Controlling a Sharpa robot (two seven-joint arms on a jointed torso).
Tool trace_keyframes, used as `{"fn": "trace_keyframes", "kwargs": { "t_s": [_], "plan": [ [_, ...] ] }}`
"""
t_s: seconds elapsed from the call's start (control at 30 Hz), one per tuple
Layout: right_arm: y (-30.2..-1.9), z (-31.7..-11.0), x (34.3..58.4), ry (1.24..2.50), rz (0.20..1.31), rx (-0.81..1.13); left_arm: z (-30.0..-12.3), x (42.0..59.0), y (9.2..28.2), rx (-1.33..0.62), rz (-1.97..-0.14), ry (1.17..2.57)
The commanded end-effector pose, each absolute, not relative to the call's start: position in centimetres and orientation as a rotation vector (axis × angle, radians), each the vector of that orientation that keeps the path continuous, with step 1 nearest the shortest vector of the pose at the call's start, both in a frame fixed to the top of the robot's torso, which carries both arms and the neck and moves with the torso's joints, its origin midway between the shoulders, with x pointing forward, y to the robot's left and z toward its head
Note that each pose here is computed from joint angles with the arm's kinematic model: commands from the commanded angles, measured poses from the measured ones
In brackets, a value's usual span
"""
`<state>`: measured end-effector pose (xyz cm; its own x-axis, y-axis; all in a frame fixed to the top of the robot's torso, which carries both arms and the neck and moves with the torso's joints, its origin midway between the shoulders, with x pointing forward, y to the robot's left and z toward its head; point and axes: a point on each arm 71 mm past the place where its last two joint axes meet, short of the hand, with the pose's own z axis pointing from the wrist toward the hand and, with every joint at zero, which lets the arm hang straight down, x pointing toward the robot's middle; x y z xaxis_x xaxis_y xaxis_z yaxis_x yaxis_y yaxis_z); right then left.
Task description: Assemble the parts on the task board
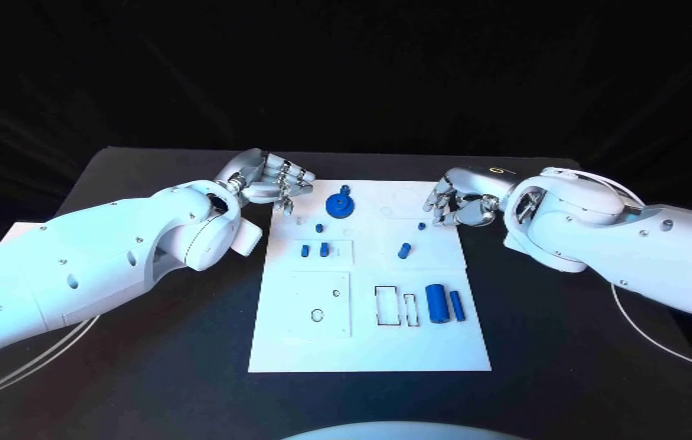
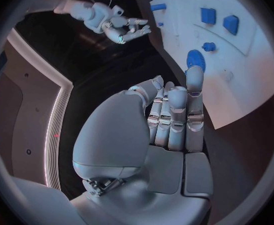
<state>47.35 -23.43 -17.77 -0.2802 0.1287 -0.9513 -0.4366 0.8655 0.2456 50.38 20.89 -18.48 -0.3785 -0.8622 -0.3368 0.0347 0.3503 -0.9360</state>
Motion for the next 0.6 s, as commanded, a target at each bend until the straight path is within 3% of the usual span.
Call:
{"fn": "trace_keyframes", "kwargs": {
  "t_s": [0.03, 0.6],
  "plan": [
    [-22.9, -18.6, 47.1, 1.762, 0.414, -0.394, -18.5, 50.1, 21.6, -1.089, -1.362, 1.462],
    [-20.9, -20.4, 47.5, 1.754, 0.381, -0.433, -19.1, 48.7, 21.0, -1.192, -1.466, 1.443]
  ]
}}
